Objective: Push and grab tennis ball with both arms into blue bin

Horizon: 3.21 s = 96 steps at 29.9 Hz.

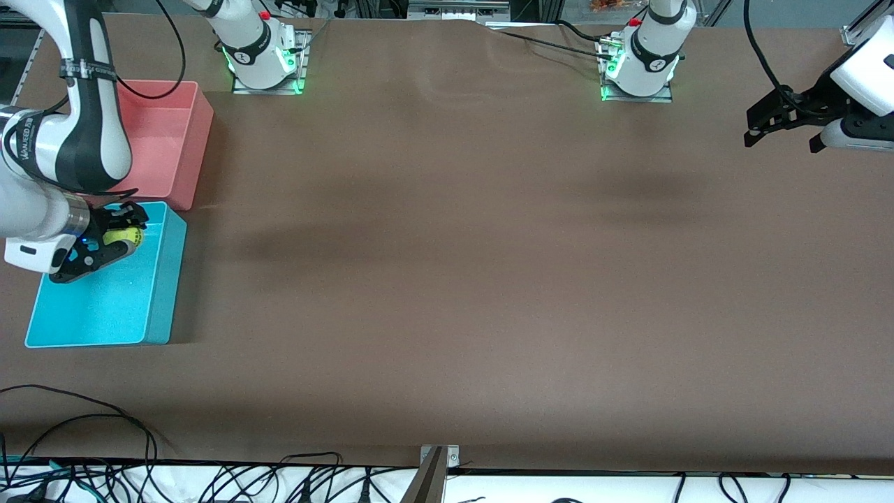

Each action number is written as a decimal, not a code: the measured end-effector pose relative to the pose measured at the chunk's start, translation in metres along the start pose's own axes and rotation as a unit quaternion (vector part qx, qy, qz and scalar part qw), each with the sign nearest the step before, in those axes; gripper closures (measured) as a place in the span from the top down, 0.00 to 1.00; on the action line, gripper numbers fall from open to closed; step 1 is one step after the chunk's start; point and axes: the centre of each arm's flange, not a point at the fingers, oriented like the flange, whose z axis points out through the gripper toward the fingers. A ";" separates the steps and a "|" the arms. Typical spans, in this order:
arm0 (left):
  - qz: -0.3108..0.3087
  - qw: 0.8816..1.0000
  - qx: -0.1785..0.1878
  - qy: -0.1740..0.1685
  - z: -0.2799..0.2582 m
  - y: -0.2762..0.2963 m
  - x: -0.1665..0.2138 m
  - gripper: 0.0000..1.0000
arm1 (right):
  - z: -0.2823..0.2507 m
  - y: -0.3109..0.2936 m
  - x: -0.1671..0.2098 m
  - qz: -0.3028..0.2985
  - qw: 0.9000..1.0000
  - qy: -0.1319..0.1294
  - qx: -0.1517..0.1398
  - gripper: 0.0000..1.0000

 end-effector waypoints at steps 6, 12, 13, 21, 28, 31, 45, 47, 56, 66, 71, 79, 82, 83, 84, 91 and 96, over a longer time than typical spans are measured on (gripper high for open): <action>-0.003 1.000 0.000 -0.003 0.003 -0.004 0.002 1.00 | 0.042 0.014 -0.025 -0.025 1.000 0.006 0.004 0.65; -0.003 1.000 0.000 -0.003 0.003 -0.003 0.002 1.00 | 0.083 0.023 -0.048 -0.030 0.999 0.019 0.001 0.65; -0.003 1.000 0.000 -0.003 0.003 -0.003 0.002 1.00 | 0.090 0.025 -0.053 -0.031 0.999 0.022 0.003 0.65; -0.003 1.000 0.000 -0.003 0.003 -0.003 0.002 1.00 | 0.132 0.030 -0.082 -0.022 0.998 0.035 0.041 0.65; -0.003 1.000 0.000 -0.003 0.003 -0.003 0.002 1.00 | 0.157 0.034 -0.084 -0.019 0.998 0.039 0.046 0.65; -0.003 1.000 0.000 -0.003 0.003 -0.003 0.002 1.00 | 0.165 0.035 -0.082 -0.021 0.998 0.046 0.046 0.65; -0.003 1.000 0.000 -0.003 0.003 -0.003 0.002 1.00 | 0.191 0.036 -0.078 0.004 0.997 0.058 0.056 0.77; -0.003 1.000 0.000 -0.003 0.003 -0.003 0.002 1.00 | 0.189 0.037 -0.078 0.004 0.997 0.059 0.055 0.90; -0.003 1.000 0.000 -0.003 0.003 -0.003 0.002 1.00 | 0.170 0.040 -0.077 0.003 0.996 0.065 0.061 1.00; -0.003 1.000 -0.001 -0.003 0.003 -0.003 0.002 1.00 | 0.080 0.046 -0.072 -0.006 0.991 0.059 0.124 1.00; -0.003 1.000 -0.001 -0.003 0.003 -0.003 0.002 1.00 | 0.027 0.046 -0.079 0.005 0.987 0.058 0.147 1.00; -0.003 1.000 -0.001 -0.003 0.003 -0.003 0.002 1.00 | -0.056 0.013 -0.061 0.040 0.988 0.051 0.141 1.00; -0.003 1.000 -0.001 -0.003 0.003 -0.003 0.002 1.00 | -0.085 -0.019 -0.041 0.056 0.990 0.044 0.118 1.00; -0.003 1.000 -0.001 -0.003 0.003 -0.003 0.002 1.00 | -0.094 -0.032 -0.034 0.064 0.991 0.042 0.113 1.00; -0.003 1.000 -0.001 -0.003 0.003 -0.003 0.002 1.00 | -0.102 -0.045 -0.029 0.072 0.991 0.039 0.108 1.00; -0.003 1.000 -0.001 -0.003 0.003 -0.003 0.002 1.00 | -0.142 -0.108 -0.007 0.152 0.986 0.033 0.066 1.00; -0.003 1.000 -0.001 -0.003 0.003 -0.003 0.002 1.00 | -0.161 -0.122 0.005 0.185 0.979 0.074 0.039 1.00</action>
